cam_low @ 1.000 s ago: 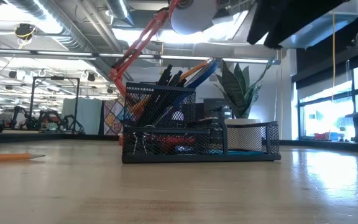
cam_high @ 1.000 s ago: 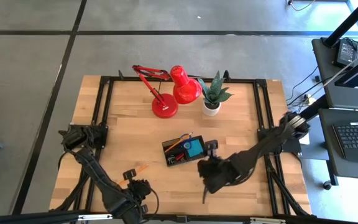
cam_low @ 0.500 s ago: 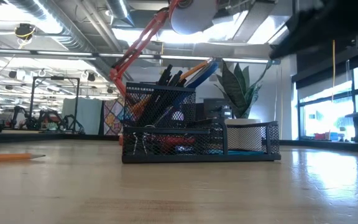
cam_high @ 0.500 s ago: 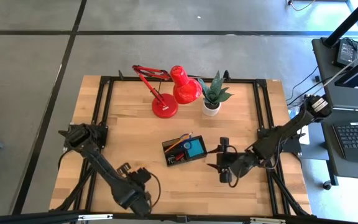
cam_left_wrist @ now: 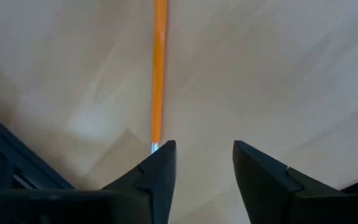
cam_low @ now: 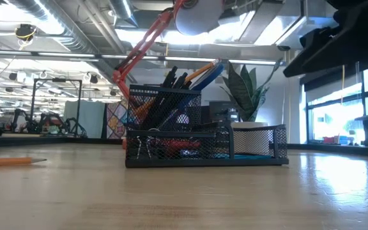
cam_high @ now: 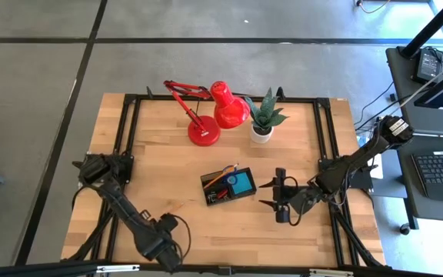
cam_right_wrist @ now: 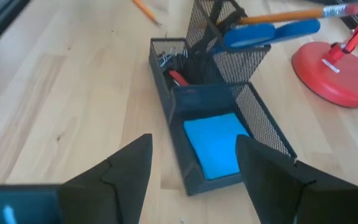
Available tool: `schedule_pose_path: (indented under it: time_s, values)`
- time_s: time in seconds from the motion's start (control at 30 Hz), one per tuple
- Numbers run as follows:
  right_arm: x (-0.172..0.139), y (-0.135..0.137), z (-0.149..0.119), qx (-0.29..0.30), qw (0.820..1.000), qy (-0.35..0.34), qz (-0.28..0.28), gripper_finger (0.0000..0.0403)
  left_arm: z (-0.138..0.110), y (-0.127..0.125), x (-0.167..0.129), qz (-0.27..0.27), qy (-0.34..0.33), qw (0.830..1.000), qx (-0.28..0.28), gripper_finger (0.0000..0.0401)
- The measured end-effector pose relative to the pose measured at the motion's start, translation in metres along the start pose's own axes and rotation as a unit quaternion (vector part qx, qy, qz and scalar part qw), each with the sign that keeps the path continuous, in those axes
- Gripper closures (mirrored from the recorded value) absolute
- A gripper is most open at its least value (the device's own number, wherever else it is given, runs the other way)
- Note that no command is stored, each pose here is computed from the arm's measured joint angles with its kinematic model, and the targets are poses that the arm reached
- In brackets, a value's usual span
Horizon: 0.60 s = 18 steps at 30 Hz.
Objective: Pick and place office supplies into organizer
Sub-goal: Put the yellow pencil into the black desk organizer
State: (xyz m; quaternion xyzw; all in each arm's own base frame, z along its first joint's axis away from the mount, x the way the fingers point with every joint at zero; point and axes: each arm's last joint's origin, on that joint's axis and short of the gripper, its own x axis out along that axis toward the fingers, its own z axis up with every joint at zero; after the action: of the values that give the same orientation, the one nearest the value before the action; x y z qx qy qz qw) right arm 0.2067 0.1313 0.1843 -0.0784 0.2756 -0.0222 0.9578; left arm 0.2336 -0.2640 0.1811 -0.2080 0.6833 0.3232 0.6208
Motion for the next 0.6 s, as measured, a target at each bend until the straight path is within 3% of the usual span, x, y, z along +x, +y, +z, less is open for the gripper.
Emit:
schedule_pose_path:
  time_s: [0.33,0.47,0.6]
  values:
    - [0.002,-0.001,0.008,0.005,0.999,-0.03,0.01,0.0169,-0.043,0.014,0.001,0.04,-0.03,0.999,-0.021,0.0247]
    - [0.004,-0.004,0.013,0.002,0.999,-0.047,0.005,0.0169,-0.062,0.027,-0.005,0.017,-0.083,0.995,-0.044,0.0252]
    - [0.006,-0.008,0.016,0.0,0.998,-0.055,0.014,0.0169,-0.082,0.049,-0.012,-0.039,-0.131,0.987,-0.084,0.0259]
